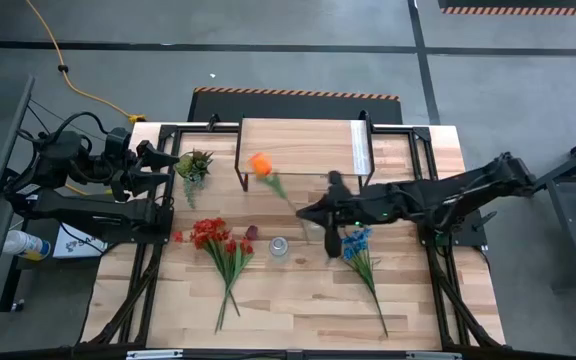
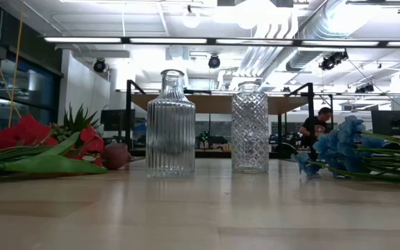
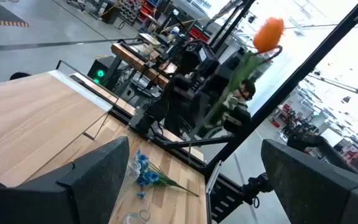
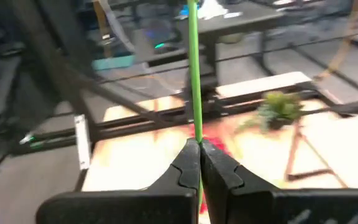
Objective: Pick and place flowers into a vace then onto a shelf
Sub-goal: Put the orange flower into the top transparent vase
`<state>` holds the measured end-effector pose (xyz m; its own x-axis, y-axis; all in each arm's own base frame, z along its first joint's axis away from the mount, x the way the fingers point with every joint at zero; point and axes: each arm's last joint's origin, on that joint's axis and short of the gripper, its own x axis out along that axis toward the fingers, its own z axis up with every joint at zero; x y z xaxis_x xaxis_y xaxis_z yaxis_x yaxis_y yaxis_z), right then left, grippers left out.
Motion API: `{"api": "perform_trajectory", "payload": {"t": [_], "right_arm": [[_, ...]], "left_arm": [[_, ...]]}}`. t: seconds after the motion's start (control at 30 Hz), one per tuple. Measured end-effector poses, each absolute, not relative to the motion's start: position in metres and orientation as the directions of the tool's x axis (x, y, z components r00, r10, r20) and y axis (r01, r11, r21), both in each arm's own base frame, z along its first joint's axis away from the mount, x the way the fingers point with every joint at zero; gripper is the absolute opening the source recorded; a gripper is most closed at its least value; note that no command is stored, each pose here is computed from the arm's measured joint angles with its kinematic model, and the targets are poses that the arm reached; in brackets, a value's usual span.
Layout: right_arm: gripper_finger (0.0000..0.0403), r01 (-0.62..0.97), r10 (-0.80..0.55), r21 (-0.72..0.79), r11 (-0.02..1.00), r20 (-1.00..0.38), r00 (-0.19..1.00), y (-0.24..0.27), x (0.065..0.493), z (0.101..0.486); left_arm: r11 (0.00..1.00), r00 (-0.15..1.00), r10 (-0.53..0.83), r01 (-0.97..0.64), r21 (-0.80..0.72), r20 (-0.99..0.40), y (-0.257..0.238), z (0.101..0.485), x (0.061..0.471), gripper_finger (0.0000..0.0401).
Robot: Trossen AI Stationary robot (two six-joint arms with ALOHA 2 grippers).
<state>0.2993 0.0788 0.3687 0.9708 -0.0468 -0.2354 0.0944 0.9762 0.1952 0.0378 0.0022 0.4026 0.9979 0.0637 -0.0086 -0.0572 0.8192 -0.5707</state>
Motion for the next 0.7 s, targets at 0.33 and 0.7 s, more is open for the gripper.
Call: {"api": "perform_trajectory", "payload": {"t": [0.33, 0.7], "right_arm": [[0.0, 0.383, -0.367, 0.051, 0.922, -0.197, 0.909, 0.107, 0.271, 0.374], [0.0, 0.67, -0.664, 0.0, 0.742, -0.134, 0.735, 0.133, 0.277, 0.347]], "left_arm": [[0.816, 0.995, 0.102, -0.089, -0.571, -0.008, 0.003, 0.403, 0.038, 0.0399], [0.815, 0.993, 0.118, -0.102, -0.571, -0.008, 0.004, 0.403, 0.038, 0.0399]]}}
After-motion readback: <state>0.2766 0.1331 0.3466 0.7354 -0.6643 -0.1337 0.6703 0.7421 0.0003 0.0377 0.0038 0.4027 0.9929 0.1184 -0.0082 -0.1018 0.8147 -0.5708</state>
